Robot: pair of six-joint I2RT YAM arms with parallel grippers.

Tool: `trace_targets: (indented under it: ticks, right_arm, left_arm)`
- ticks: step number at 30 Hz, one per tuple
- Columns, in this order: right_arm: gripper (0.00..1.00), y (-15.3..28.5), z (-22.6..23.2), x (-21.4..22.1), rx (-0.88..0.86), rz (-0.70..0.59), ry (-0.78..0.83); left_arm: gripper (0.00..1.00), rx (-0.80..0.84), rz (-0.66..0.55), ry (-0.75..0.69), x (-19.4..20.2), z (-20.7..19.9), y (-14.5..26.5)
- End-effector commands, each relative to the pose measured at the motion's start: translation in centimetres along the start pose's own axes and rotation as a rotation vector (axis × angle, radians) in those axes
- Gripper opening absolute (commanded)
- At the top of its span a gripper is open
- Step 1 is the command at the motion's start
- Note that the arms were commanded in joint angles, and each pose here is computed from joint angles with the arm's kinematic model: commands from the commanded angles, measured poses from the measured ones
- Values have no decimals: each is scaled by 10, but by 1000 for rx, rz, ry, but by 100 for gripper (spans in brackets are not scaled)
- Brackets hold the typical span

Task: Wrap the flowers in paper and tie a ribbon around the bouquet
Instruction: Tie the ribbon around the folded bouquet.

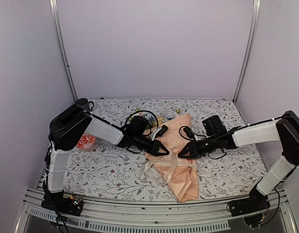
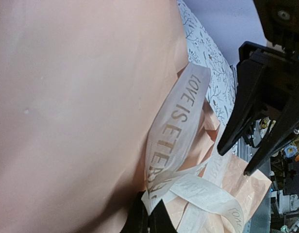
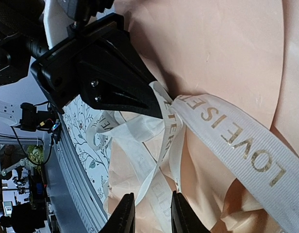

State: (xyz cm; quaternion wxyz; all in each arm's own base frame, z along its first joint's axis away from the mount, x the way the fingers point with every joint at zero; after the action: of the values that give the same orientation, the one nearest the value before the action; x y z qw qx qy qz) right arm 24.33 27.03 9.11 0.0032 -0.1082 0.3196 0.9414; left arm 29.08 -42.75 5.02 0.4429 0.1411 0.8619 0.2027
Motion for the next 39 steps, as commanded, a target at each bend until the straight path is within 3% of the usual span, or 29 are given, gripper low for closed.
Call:
trace_targets:
  ticks: [1,8,19,28,39]
  right_arm:
    - [26,-10,-13,-1,37,9,-35]
    - [29,-29,-16,5,58,78,1]
    - [27,-35,-17,-10,118,43,30]
    - [27,-37,-9,-9,58,64,63]
    - [32,-39,-8,-7,23,62,57]
  left_arm:
    - [0,-19,7,3,3,12,0]
    - [0,-17,7,3,3,12,0]
    - [0,-10,9,-1,4,11,0]
    - [0,217,-117,-66,-27,-27,9]
    - [0,224,-102,-17,-17,-15,4]
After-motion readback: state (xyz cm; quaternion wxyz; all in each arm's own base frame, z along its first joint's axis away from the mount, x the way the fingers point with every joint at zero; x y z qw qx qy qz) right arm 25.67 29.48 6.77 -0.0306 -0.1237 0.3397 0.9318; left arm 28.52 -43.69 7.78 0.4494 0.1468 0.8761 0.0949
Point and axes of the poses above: each gripper's point midway between its finger pads, its own y axis back along the fingers, its own z axis along the line the jaws close on, x = y × z, the point moved 3 cm from there along y, back along the fingers, and after that the axes turned 13 degrees about -y, right-handed, at the moved point
